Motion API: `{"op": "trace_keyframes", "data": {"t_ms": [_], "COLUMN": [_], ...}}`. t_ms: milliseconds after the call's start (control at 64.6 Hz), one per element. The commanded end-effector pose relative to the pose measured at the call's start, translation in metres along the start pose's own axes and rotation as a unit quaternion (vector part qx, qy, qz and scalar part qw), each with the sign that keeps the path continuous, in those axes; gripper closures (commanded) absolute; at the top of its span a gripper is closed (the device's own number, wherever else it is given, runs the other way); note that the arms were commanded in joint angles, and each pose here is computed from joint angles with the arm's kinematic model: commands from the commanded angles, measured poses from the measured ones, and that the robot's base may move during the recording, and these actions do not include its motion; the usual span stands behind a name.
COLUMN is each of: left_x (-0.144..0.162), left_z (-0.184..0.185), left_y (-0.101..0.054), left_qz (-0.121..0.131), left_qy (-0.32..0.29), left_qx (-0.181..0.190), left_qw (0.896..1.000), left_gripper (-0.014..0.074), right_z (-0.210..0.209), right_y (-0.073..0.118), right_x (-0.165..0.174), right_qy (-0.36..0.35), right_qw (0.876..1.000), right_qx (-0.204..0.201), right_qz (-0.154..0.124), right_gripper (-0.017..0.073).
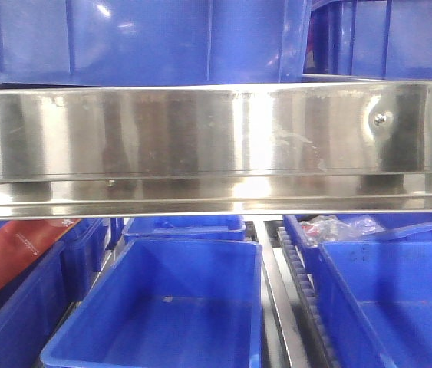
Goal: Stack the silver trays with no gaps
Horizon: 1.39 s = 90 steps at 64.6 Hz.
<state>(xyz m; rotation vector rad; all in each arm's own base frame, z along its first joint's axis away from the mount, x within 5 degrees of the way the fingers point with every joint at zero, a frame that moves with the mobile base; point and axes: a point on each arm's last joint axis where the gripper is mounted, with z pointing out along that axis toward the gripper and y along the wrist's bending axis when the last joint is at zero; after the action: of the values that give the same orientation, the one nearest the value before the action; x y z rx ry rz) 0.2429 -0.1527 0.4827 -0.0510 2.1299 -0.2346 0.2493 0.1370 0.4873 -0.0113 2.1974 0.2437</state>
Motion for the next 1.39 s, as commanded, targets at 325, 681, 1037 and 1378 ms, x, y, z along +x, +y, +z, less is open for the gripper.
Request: {"op": "trace_keyframes", "data": {"t_ms": [325, 681, 1037, 1378], "left_x": [-0.0039, -0.0027, -0.0028, -0.0028], "left_z": [-0.0044, 0.0017, 0.002, 0.002], "left_y": [-0.0026, -0.0056, -0.0058, -0.0058], "left_qz": [0.001, 0.004, 0.004, 0.004], "left_qy": [-0.016, -0.013, -0.014, -0.014], "left_qx": [0.014, 0.013, 0.014, 0.014], "left_qw": [1.0, 1.0, 1.0, 1.0], "left_gripper": [0.061, 0.061, 0.061, 0.061], "right_z": [-0.0046, -0.0046, -0.0046, -0.0046], "right_y": [0.0004, 0.0004, 0.0004, 0.0004], "right_x": [-0.005, -0.005, -0.005, -0.005], "right_qy": [-0.028, -0.028, -0.028, -0.028], "right_qw": [1.0, 1.0, 1.0, 1.0], "right_qx": [-0.009, -0.009, -0.009, -0.009], "right_qz": [-0.007, -0.007, -0.007, -0.007], "right_gripper": [0.0637, 0.0637, 0.0637, 0.0637]}}
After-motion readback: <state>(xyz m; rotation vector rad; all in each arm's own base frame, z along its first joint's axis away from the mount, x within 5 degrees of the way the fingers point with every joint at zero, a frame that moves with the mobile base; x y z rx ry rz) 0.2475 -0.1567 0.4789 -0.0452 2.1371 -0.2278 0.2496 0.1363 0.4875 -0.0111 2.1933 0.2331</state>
